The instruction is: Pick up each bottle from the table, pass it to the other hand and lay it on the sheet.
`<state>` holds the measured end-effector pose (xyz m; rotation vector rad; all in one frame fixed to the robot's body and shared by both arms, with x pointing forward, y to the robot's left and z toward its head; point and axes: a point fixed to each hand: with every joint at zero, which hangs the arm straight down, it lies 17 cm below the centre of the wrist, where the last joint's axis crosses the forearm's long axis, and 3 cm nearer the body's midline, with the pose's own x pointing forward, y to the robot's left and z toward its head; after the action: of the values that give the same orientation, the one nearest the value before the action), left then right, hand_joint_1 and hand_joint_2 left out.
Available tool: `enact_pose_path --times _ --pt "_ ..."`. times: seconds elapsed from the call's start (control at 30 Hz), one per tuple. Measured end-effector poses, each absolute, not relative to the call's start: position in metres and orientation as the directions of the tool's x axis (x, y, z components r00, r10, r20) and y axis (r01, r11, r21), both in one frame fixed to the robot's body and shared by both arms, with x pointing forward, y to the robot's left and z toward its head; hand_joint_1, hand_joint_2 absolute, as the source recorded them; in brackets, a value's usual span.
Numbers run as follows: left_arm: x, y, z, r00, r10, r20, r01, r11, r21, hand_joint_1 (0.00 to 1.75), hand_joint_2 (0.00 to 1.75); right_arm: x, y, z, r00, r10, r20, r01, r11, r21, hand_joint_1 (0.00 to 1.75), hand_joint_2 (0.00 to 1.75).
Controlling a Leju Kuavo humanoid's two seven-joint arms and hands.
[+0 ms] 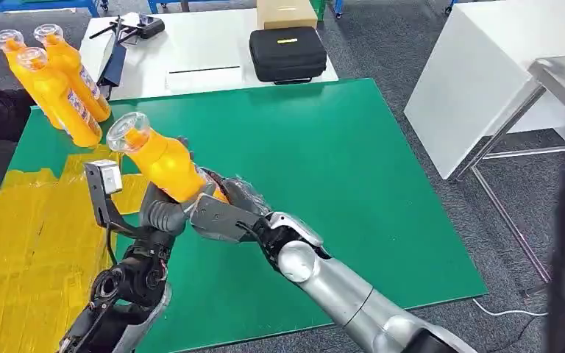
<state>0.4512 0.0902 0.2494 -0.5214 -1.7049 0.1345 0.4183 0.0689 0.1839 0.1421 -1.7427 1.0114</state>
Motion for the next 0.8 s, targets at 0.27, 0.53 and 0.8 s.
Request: enact_pose_path --times 0.27,0.53,0.8 --pt "0.450 0.096 0.247 -0.115 0.420 0.900 0.246 0.890 -0.384 1.75 1.75 0.416 0.075 0.183 -0.448 0.376 0.811 -0.541 0.608 -0.581 1.75 1.75" --pt "0.448 0.101 0.243 -0.123 0.431 0.894 0.227 0.889 -0.398 1.75 1.75 0.414 0.081 0.179 -0.470 0.389 0.792 -0.547 0.576 -0.607 1.75 1.75" --pt "0.448 0.105 0.241 -0.126 0.437 0.891 0.210 0.889 -0.406 1.75 1.75 0.413 0.083 0.177 -0.474 0.394 0.787 -0.551 0.565 -0.614 1.75 1.75"
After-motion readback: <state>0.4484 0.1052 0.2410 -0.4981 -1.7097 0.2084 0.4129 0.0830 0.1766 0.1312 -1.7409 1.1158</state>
